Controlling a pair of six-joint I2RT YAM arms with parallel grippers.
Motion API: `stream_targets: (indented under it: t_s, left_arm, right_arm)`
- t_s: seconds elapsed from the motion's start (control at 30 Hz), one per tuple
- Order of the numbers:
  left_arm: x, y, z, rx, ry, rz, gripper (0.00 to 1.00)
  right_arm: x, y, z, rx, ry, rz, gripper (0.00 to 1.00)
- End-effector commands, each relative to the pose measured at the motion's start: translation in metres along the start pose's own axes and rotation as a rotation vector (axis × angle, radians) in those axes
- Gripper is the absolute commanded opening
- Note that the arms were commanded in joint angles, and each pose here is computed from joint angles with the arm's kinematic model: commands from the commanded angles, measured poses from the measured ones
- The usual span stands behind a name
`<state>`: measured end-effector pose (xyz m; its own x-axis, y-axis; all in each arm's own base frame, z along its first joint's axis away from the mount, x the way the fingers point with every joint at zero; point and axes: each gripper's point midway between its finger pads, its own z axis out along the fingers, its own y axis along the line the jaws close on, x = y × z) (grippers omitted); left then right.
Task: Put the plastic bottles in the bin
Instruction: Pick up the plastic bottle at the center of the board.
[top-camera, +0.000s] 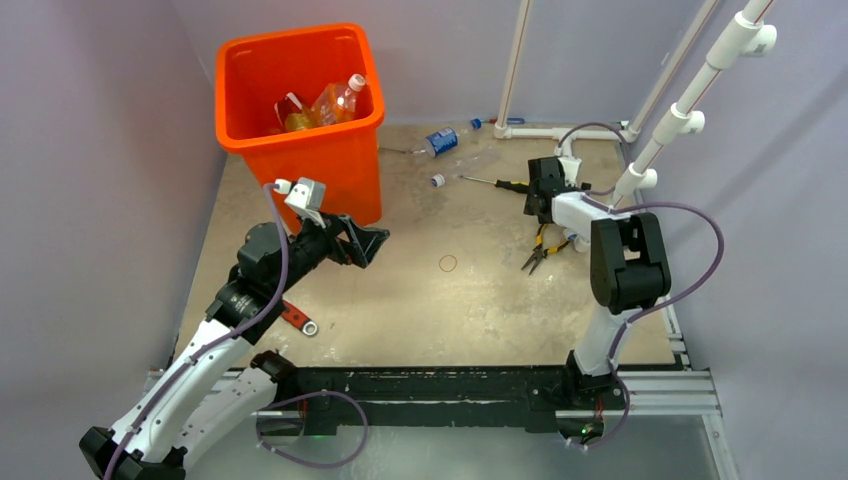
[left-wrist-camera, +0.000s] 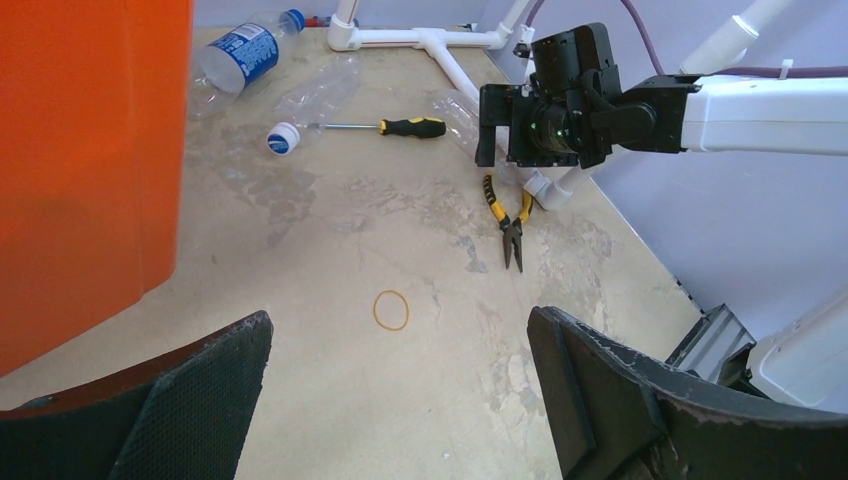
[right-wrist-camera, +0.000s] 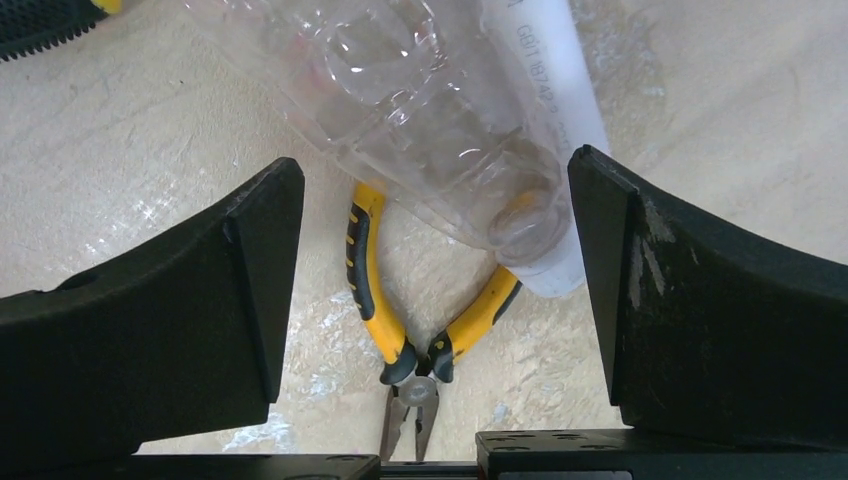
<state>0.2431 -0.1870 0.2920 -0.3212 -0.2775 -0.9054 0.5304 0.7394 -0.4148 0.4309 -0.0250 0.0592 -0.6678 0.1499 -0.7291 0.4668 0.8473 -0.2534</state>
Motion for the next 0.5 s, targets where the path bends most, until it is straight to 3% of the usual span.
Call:
stream_targets:
  t_s: [0.0,0.3,0.47]
  left_arm:
    - [-0.001,-0.003,0.000,0.013,-0.012,-0.012,0.99]
    - [-0.001,-0.003,0.001,0.014,-0.009,-0.015,0.99]
    - [0.000,-0.003,0.001,0.017,-0.007,-0.017,0.99]
  right_arm:
    - [0.007,0.014,0.004,-0.077,0.023,0.050,0.95]
    - [0.000,0.028,-0.011,-0.181,0.005,0.125,0.80]
    - [-0.001,0.027,-0.016,-0.196,-0.002,0.128,0.66]
